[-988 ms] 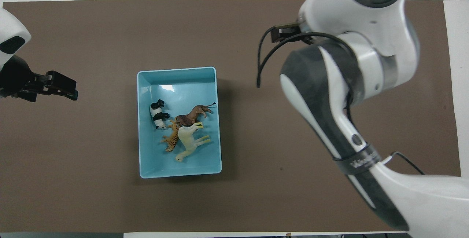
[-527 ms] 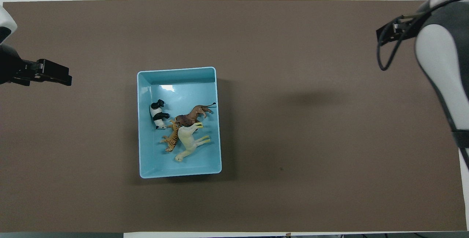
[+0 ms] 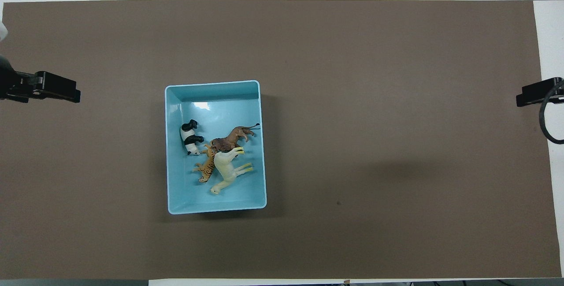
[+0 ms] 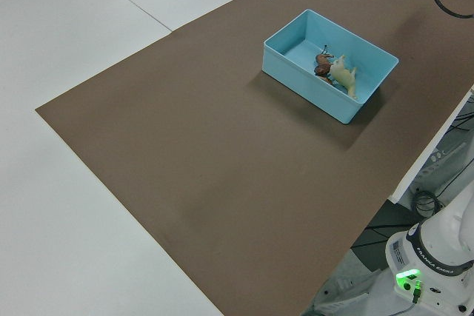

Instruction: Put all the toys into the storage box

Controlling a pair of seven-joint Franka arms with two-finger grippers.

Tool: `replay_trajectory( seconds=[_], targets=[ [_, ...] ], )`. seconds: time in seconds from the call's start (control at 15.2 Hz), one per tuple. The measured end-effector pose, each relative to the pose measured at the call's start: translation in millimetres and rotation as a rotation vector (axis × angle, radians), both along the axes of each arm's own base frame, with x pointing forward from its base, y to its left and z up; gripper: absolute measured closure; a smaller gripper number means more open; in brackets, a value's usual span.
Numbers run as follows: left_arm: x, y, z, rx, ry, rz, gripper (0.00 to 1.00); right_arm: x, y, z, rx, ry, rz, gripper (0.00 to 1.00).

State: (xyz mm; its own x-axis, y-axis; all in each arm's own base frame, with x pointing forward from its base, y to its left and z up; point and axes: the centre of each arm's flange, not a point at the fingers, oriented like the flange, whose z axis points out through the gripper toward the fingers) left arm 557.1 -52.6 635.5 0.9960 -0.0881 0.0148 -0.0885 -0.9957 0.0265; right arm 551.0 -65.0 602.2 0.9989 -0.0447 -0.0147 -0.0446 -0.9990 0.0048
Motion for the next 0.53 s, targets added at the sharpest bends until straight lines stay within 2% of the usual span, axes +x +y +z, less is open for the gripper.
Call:
replay_trajectory(
  seconds=[0.13,0.26,0.53],
  targets=[
    [-0.4,0.0,-0.1,0.0,0.001,0.0,0.0,1.3,0.6,-3.4,0.001,0.011,-0.006,0.0],
    [-0.4,0.1,-0.5,0.0,0.001,0.0,0.0,-2.7,-3.7,2.6,0.005,0.044,-0.015,0.0],
    [-0.4,0.5,-0.4,0.0,0.001,0.001,0.0,-5.1,-7.9,20.0,0.004,0.036,-0.023,0.0]
  ],
)
